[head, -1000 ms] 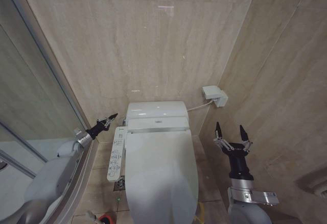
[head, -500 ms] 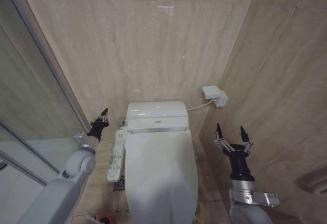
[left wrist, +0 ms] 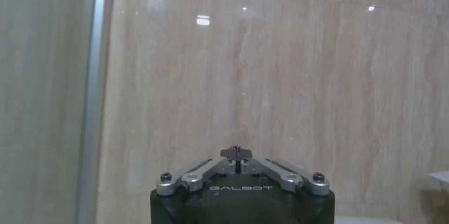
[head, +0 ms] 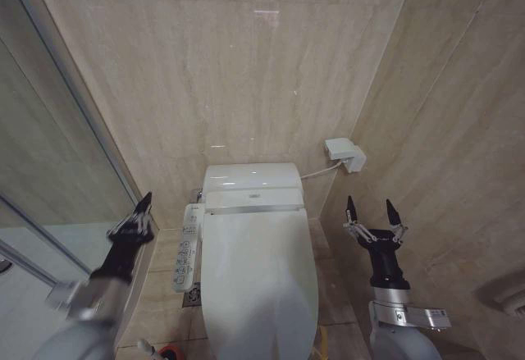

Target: Open the toilet lid, clean the toilet bowl with a toilet brush, close the toilet lid, and flush.

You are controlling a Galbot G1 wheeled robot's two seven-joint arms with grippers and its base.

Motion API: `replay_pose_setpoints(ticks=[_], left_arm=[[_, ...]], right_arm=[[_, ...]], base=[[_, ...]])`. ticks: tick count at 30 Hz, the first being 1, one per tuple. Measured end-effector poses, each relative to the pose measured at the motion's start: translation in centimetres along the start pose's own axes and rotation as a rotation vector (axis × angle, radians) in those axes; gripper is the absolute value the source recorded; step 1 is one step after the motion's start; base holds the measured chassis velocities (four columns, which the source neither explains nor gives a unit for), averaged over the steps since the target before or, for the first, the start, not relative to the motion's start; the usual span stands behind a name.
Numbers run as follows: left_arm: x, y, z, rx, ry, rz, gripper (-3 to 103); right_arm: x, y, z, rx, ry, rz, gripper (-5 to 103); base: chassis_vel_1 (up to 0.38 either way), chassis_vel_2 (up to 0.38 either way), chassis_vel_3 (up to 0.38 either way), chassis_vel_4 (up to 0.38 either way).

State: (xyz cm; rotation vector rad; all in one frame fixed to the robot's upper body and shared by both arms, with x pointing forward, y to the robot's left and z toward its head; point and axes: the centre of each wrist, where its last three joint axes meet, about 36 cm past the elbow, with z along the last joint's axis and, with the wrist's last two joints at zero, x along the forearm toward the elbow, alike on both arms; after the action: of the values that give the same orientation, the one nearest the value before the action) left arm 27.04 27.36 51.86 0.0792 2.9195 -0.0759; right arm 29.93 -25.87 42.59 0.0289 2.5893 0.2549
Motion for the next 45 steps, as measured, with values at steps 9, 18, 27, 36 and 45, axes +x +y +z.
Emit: replay_pose_setpoints(ticks=[9, 18, 27, 36, 45], left_arm=[[3.1, -0.9, -0.8, -0.048, -0.008, -0.094, 16], [3.9, -1.8, 0.5, -0.075, 0.018, -0.159, 43], [3.8, -2.6, 1.0, -0.053, -0.017, -0.164, 70], [3.2, -3.3, 2.2, -0.022, -0.025, -0.111, 96], [2.9, -3.1, 3.2, 0.042, -0.006, -0.101, 100]], right_arm=[[0.1, 0.4, -0.2, -0.011, -0.01, 0.003, 100], [0.7, 0.1, 0.3, 0.009, 0.004, 0.026, 100], [1.4, 0.2, 0.3, 0.025, 0.006, 0.062, 100], [2.7, 0.0, -0.5, 0.05, 0.009, 0.093, 100], [3.1, 0.2, -0.6, 0.057, -0.007, 0.101, 100]], base=[[0.0, 0.0, 0.0, 0.0], [0.0, 0.0, 0.0, 0.0], [0.0, 0.0, 0.0, 0.0], [0.0, 0.0, 0.0, 0.0], [0.008, -0.017, -0.016, 0.019]])
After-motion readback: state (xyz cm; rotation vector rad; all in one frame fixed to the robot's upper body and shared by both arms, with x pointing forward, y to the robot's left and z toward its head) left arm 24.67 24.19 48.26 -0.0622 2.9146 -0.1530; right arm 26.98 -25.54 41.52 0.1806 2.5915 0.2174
